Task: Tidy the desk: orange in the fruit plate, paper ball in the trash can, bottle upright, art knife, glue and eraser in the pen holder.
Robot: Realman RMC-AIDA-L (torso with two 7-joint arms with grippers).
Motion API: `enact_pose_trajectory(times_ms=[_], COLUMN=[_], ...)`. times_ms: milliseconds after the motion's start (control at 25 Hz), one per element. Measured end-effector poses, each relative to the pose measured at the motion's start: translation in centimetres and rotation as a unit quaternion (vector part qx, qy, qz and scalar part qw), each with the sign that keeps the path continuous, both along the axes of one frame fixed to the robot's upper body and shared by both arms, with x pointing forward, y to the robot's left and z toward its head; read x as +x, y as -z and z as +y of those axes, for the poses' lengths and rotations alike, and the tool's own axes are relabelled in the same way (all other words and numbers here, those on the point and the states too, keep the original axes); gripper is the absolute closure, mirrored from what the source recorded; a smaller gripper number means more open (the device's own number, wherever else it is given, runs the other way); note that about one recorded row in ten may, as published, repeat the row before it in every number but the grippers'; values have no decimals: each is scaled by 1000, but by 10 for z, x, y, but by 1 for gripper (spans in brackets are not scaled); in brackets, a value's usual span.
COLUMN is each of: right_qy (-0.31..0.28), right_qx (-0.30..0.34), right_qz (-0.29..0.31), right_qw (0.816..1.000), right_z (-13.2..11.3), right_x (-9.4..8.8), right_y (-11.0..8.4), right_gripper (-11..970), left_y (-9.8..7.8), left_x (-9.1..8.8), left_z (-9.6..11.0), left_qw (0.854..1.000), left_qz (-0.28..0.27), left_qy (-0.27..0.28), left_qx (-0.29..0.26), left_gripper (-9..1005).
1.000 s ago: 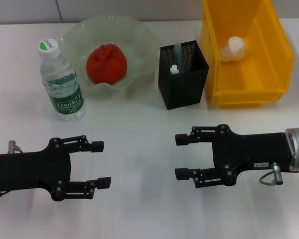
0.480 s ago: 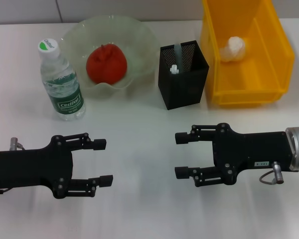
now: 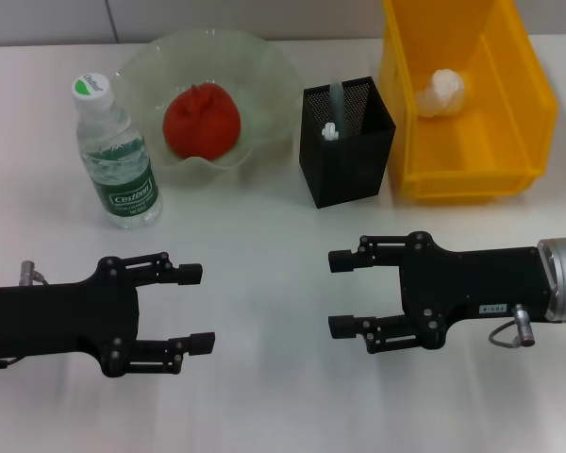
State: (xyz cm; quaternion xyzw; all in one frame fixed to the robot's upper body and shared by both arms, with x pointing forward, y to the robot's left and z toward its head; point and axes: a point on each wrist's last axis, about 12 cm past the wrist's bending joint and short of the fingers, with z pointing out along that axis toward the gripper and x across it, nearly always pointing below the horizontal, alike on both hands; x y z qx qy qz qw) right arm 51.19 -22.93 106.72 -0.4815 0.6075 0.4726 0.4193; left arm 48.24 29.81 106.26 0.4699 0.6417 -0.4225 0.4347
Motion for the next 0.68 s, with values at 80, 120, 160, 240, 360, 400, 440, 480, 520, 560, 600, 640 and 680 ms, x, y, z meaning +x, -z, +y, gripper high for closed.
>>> enact_pose_trajectory(times_ms=[80,120,160,240,360,400,440,480,520,560,600,640,680], right_qy=[0,0,0,0,-1,-1,-1,-1,-1,-1,-1,-1,-1], right_qx=[1,1,1,1,1,1,1,1,1,1,1,1,1], right_qz=[0,0,0,0,0,0,0,0,0,0,0,0,0], right_qw=[1000,1000,1000,1000,1000,1000,1000,1000,1000,1000,1000,1000,1000], right_z=[0,0,0,0,0,0,0,0,0,0,0,0,0], right_x=[0,0,0,0,0,0,0,0,0,0,0,0,0], right_y=[0,0,0,0,0,0,0,0,0,0,0,0,0], right_gripper=[208,208,208,208,208,208,208,208,208,208,208,208,208], left_y=[0,0,-1,-1,-2,-2,-2,-3,-3,-3,-3,-3,-3], left_x=[0,0,0,-1,-1,-1,-1,-1,-1,-1,-1,0,0], left_z=[0,-1,-1,-1,0,0,0,0,0,0,0,0,0], left_qw=[1000,1000,1000,1000,1000,1000,1000,1000,1000,1000,1000,1000,1000], left_qz=[0,0,0,0,-1,-2,-2,-2,-2,-2,-2,-2,-2], left_qy=[0,1,1,3,4,4,4,3,3,3,3,3,3], left_qx=[-2,-3,-4,-6,-9,-10,-10,-10,-10,-10,-9,-9,-9], left_gripper=[198,198,198,198,198,198,198,198,198,198,198,198,198])
